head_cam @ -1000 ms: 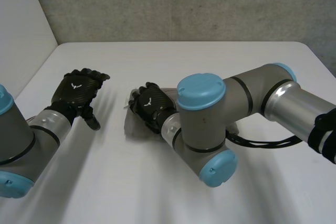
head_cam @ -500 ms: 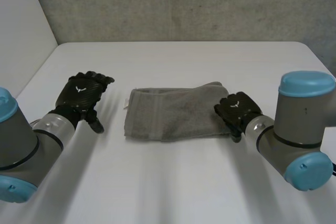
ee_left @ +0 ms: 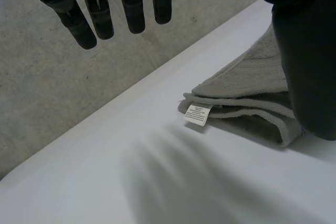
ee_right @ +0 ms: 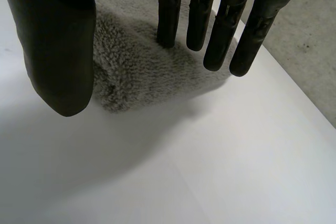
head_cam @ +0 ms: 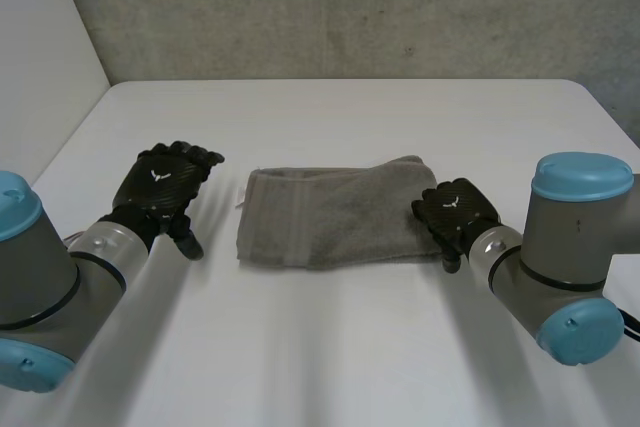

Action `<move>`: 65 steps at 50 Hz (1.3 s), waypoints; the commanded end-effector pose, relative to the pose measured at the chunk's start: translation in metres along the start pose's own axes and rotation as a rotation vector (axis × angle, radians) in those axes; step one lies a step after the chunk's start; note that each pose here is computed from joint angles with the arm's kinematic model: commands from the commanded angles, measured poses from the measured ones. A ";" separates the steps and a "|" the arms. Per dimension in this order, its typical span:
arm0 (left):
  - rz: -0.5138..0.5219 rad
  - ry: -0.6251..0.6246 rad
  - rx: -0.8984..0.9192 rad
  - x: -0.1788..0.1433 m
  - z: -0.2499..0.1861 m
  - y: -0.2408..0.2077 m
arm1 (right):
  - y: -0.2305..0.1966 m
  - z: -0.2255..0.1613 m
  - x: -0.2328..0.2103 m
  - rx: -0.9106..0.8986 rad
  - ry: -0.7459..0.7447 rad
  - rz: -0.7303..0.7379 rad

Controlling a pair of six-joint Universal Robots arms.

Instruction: Fold the towel.

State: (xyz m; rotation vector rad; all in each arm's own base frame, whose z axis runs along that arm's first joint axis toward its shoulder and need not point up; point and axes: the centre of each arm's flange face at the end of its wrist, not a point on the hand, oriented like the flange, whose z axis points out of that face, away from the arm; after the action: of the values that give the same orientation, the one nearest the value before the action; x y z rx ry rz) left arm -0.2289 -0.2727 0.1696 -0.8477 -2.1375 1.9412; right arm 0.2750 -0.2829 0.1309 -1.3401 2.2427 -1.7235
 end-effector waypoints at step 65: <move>-0.257 -0.002 0.181 0.004 0.008 -0.083 | -0.123 -0.024 -0.109 0.329 -0.187 -0.224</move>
State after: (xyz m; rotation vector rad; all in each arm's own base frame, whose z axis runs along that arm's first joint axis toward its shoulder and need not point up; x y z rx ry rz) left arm -0.2507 -0.2814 0.2553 -0.4844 -1.9178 1.9992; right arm 0.4289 -0.1692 0.1672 -1.8618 1.5127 -1.8323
